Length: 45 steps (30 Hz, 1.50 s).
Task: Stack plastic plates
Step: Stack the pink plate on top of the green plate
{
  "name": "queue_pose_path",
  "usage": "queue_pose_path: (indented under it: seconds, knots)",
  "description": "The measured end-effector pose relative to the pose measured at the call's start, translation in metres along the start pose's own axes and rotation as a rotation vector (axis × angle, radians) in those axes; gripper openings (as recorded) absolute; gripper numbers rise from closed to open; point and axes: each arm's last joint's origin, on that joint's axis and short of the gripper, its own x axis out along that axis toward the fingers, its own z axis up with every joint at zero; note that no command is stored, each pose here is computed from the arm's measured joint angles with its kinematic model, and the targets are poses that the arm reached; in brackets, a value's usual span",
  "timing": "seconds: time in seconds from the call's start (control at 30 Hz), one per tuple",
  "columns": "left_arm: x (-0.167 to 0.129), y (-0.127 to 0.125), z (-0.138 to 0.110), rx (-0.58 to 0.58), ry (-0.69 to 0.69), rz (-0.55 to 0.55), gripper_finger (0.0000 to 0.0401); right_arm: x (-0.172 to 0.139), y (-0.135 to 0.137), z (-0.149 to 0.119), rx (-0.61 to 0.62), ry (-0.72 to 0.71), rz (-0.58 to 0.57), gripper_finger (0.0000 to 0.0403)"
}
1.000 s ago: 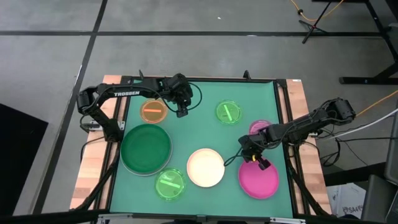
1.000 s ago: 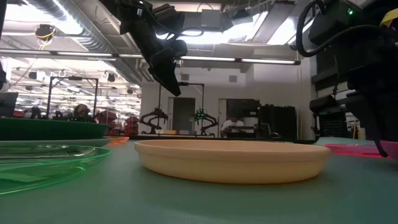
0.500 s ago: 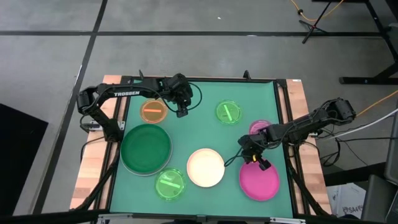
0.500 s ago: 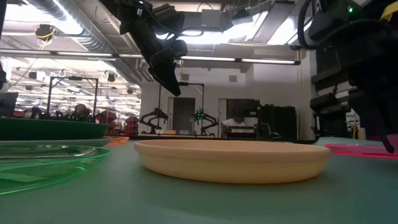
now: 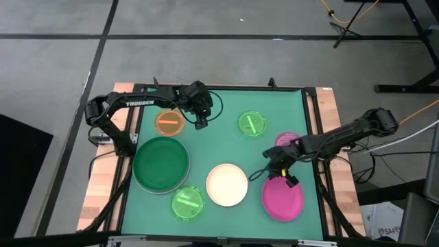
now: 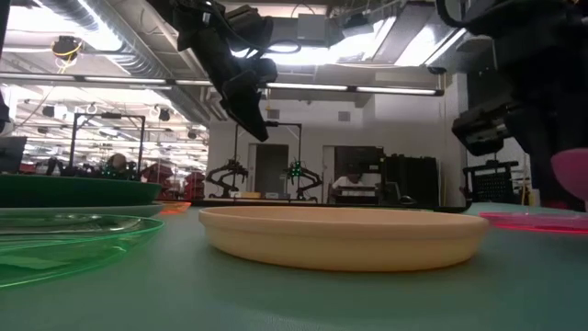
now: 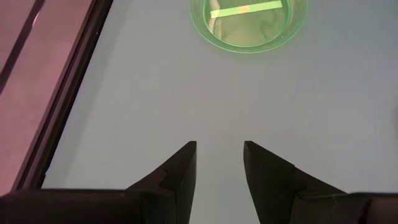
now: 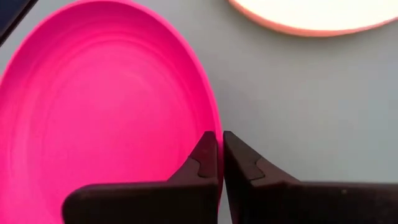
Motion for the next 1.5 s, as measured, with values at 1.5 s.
queue_pose_path:
  seconds: [1.5]
  knots:
    - [-0.001,-0.022,0.018,-0.155,-0.154,-0.037,0.0127,-0.083,-0.072,-0.030,0.436,-0.151,-0.704,0.0000]
